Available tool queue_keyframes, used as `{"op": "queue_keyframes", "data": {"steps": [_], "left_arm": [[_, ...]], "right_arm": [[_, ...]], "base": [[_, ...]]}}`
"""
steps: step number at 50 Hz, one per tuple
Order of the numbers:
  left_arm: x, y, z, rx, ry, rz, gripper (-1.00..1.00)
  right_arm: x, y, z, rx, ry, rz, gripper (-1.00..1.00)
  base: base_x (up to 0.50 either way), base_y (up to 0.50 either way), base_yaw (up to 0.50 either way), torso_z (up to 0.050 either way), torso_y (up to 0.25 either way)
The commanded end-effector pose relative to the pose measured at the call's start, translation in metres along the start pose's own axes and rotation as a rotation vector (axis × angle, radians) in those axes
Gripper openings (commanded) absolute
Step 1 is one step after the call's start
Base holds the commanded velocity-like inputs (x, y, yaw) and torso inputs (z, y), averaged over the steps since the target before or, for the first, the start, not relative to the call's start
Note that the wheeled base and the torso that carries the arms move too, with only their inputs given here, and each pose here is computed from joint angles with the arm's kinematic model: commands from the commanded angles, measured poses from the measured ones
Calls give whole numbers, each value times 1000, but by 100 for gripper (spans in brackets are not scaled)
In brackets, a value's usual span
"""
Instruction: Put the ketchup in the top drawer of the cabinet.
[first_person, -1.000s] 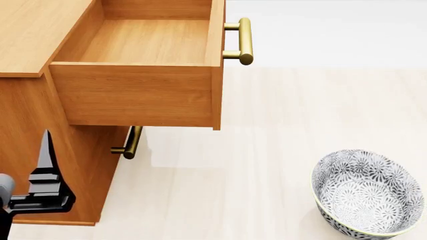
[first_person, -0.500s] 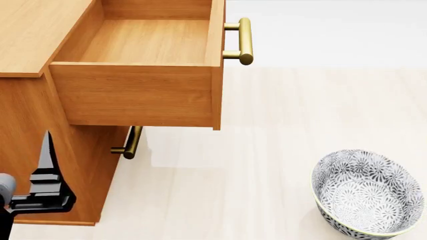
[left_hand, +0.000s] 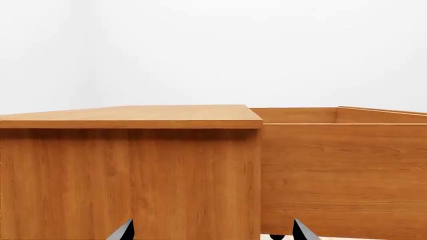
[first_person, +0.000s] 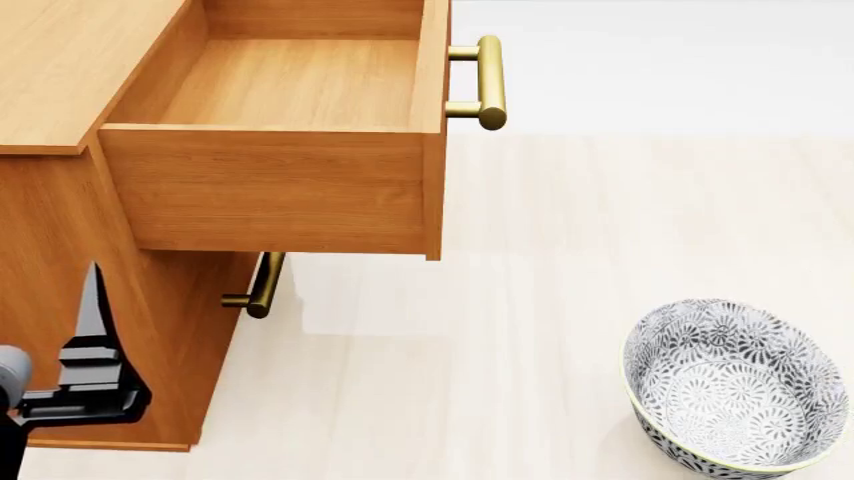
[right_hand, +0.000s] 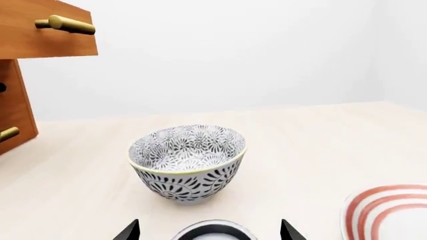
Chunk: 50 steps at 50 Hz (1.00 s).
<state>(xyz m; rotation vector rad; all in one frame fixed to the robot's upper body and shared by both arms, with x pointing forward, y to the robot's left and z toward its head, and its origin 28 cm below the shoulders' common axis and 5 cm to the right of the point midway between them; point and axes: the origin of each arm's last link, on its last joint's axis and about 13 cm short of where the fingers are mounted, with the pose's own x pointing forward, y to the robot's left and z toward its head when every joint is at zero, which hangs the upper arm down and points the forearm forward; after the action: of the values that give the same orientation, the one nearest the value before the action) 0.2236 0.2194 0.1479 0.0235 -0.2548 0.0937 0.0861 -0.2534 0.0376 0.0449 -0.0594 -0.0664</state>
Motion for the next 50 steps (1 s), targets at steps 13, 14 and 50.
{"op": "queue_keyframes", "data": {"steps": [13,14,50], "left_arm": [[0,1,0,-5,1,9,100],[0,1,-1,-5,1,10,100],[0,1,-1,-13,7,9,100]], "right_arm": [[-1,-2,-15,-17,88,-23,100],[-1,-2,-16,-16,90,-23,100],[17,9,25,0,-45,-86,-100]], "base": [[0,0,0,0,0],[0,0,0,0,0],[0,0,0,0,0]]}}
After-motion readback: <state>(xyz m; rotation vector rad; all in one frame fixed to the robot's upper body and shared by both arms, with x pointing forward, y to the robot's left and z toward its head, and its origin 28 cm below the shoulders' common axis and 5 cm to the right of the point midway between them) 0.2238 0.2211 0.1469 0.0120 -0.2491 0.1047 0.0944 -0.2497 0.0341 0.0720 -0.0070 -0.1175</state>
